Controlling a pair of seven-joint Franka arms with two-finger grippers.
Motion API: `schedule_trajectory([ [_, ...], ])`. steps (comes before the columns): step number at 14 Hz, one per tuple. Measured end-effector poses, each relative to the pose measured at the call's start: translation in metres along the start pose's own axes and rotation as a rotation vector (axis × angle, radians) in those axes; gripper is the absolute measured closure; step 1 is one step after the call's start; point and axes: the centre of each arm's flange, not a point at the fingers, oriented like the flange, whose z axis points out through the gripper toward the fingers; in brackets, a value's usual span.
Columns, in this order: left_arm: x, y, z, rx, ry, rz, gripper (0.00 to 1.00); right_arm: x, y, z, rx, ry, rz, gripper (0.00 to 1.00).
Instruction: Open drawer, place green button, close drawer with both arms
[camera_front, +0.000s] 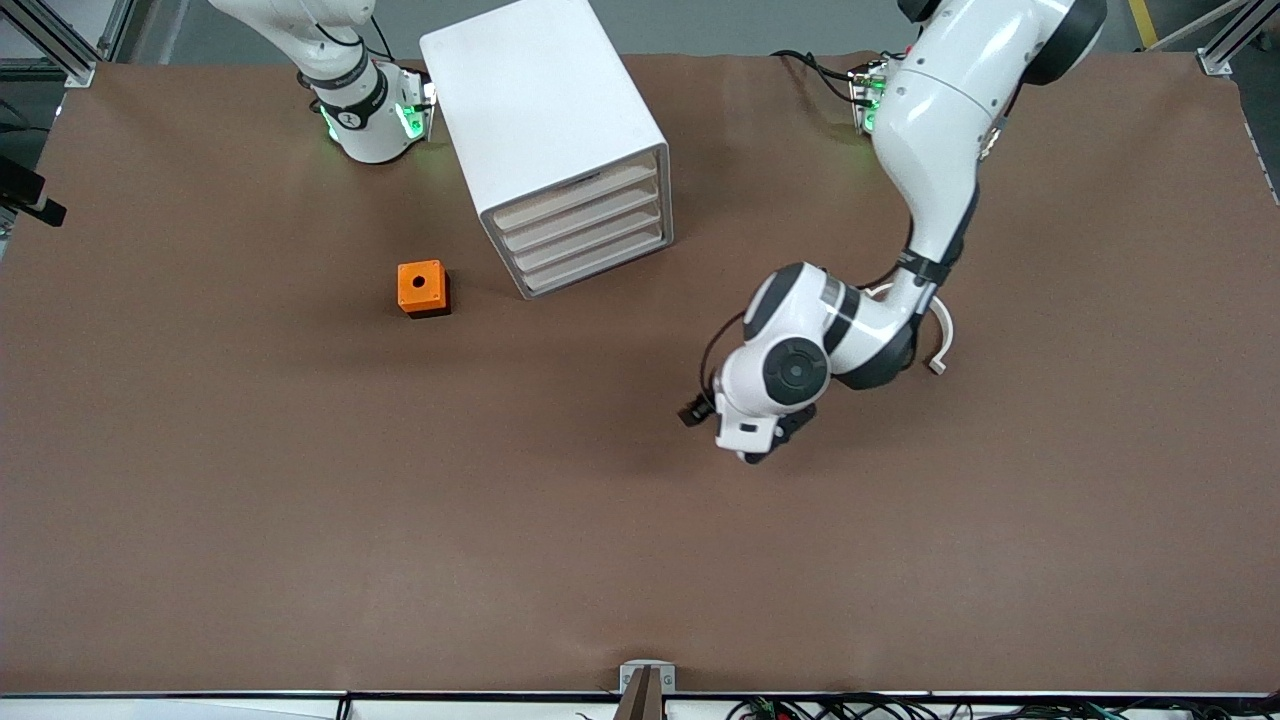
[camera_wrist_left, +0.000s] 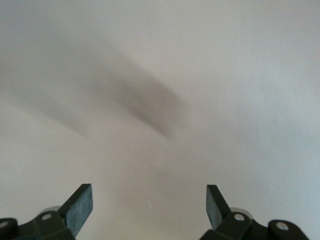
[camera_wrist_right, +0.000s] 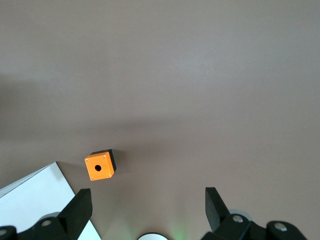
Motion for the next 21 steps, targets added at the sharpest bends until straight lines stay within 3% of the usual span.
schedule_trajectory([
  [2,0.038,-0.016,-0.008,0.016,0.059,-0.016,0.00,0.000,0.009,-0.002,0.002,0.015,0.018,0.00],
  [4,0.062,-0.027,-0.014,0.015,0.072,-0.041,0.00,0.001,0.010,-0.004,0.000,0.030,0.019,0.00],
  [10,0.080,-0.034,-0.037,-0.014,0.095,-0.043,0.00,0.001,0.023,-0.006,-0.008,0.043,0.041,0.00],
  [14,0.098,-0.041,-0.054,-0.017,0.114,0.225,0.00,0.005,0.000,-0.005,-0.013,0.045,0.009,0.00],
  [16,0.101,-0.053,-0.074,0.015,0.100,0.328,0.00,0.005,-0.009,-0.004,-0.014,0.040,0.019,0.00],
  [21,0.118,-0.115,-0.173,0.084,0.057,0.522,0.00,0.006,-0.031,-0.001,-0.028,0.029,0.035,0.00],
])
